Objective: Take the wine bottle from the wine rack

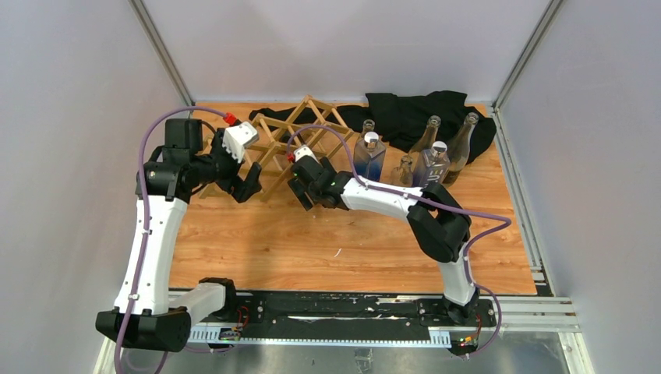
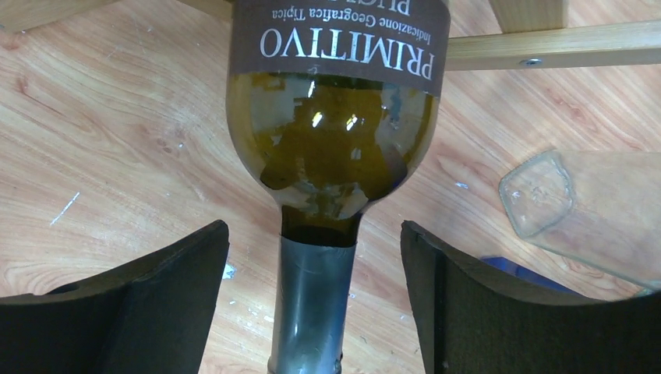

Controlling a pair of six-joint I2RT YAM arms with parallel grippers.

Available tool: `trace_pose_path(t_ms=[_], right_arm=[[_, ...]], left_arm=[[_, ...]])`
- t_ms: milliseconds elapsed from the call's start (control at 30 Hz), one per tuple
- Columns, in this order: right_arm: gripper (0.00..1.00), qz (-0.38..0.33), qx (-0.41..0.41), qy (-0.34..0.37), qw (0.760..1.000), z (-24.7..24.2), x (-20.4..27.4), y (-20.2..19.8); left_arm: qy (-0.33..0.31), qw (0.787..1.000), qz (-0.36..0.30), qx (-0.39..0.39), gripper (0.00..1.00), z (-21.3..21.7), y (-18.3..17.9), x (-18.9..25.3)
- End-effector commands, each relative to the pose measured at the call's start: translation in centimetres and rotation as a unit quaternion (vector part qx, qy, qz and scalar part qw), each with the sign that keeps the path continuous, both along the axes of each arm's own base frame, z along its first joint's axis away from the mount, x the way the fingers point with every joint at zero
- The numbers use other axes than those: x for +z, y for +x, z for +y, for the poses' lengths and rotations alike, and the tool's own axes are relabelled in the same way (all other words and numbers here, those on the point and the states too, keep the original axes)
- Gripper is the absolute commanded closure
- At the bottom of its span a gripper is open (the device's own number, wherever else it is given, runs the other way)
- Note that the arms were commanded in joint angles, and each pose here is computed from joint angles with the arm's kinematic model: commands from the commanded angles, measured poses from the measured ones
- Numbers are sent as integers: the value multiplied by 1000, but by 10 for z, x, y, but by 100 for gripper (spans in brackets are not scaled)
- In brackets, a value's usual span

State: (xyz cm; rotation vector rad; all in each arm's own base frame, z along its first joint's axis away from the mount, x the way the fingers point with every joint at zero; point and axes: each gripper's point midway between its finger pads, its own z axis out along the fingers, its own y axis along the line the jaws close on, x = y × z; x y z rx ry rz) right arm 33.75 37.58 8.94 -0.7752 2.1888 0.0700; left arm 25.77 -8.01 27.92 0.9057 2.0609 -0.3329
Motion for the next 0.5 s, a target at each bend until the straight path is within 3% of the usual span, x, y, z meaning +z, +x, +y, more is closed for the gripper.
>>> trace_pose_path(t_ms=[0, 300, 467], right_arm=[[17, -1, -16, 28, 999, 7, 3, 12], [38, 5, -17, 39, 999, 10, -11, 14], [60, 18, -17, 68, 997, 19, -9, 12]], left_arm=[[4, 1000, 5, -13, 0, 1, -7, -4], [11, 999, -3, -51, 0, -3, -21, -13], [26, 997, 4, -69, 0, -2, -23, -28]])
